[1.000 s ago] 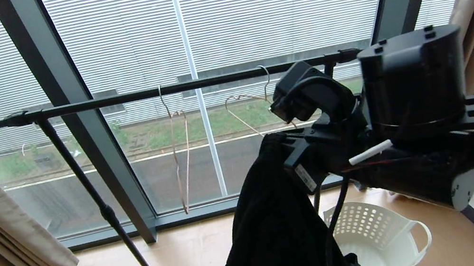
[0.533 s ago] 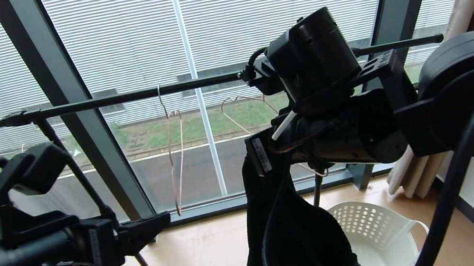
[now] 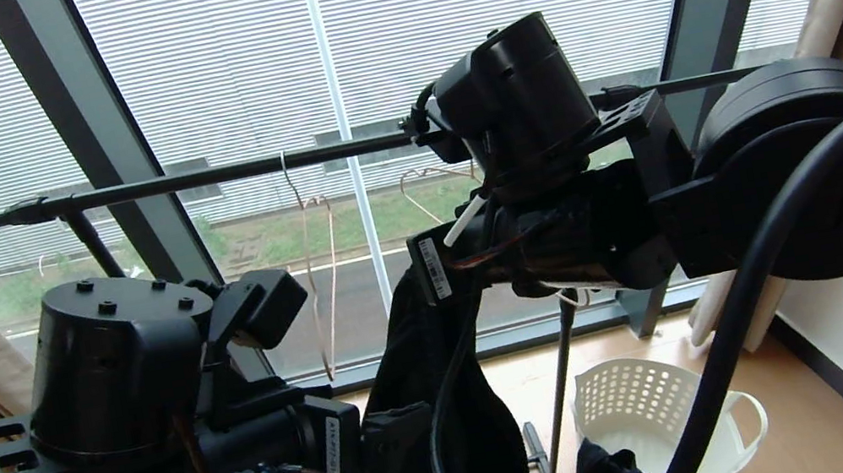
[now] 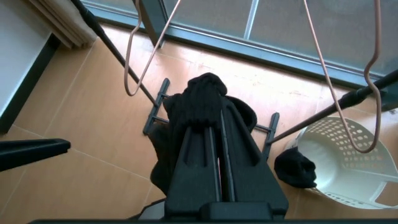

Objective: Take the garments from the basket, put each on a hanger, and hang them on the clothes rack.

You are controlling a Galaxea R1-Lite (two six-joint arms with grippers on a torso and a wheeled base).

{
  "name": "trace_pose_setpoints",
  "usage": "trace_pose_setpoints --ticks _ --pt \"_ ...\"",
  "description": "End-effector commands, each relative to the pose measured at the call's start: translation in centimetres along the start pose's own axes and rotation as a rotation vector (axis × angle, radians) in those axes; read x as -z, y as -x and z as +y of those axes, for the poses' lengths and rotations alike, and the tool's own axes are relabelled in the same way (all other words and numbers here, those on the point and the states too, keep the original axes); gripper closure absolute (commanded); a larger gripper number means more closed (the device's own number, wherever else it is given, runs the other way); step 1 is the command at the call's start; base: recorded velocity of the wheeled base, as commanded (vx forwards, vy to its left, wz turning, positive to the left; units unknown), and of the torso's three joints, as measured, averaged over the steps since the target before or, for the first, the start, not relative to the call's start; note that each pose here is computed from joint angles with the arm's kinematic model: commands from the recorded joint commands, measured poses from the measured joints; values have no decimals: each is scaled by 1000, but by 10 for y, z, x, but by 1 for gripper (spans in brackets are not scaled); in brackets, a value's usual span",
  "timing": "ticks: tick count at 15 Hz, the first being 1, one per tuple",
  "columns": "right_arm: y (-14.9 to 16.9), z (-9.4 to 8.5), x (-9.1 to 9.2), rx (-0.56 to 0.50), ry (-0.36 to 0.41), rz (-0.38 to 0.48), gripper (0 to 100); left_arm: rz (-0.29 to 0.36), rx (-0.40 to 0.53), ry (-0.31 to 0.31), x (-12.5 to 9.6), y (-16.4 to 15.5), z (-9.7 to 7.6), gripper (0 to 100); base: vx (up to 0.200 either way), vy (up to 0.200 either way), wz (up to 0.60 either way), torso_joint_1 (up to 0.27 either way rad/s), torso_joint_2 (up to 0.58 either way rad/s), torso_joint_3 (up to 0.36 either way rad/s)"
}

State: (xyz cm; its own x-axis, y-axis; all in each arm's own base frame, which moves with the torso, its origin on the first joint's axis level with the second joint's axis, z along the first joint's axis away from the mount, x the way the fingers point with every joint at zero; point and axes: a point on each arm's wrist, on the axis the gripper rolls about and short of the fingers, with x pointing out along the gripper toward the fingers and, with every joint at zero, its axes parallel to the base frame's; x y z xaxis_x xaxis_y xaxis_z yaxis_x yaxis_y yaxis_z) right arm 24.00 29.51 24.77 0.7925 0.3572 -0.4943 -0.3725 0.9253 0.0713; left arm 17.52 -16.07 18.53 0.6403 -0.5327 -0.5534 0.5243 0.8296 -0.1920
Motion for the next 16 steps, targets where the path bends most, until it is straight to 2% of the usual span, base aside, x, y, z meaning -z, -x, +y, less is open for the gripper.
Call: trace_pose_setpoints --ticks 1,4,6,9,11,14,16 --pt "2 3 0 -3 3 -6 100 28 17 -6 5 -8 -6 0 0 0 0 0 0 0" --pt "4 7 0 -2 8 -15 100 11 48 -21 4 -18 -14 0 0 0 0 0 0 0" --pt "5 13 0 -6 12 -18 100 28 53 -31 7 -32 -19 0 0 0 0 0 0 0" --pt "1 12 2 69 14 -37 100 15 53 -31 8 -46 -20 0 0 0 0 0 0 0" --pt "2 12 2 74 8 -41 100 15 54 -31 7 -50 -22 0 0 0 0 0 0 0" --pt "2 12 0 96 -13 -56 100 21 48 -30 7 -56 -22 0 0 0 0 0 0 0" --pt "3 12 0 103 -32 -62 100 45 4 -28 11 -67 -19 0 0 0 0 0 0 0"
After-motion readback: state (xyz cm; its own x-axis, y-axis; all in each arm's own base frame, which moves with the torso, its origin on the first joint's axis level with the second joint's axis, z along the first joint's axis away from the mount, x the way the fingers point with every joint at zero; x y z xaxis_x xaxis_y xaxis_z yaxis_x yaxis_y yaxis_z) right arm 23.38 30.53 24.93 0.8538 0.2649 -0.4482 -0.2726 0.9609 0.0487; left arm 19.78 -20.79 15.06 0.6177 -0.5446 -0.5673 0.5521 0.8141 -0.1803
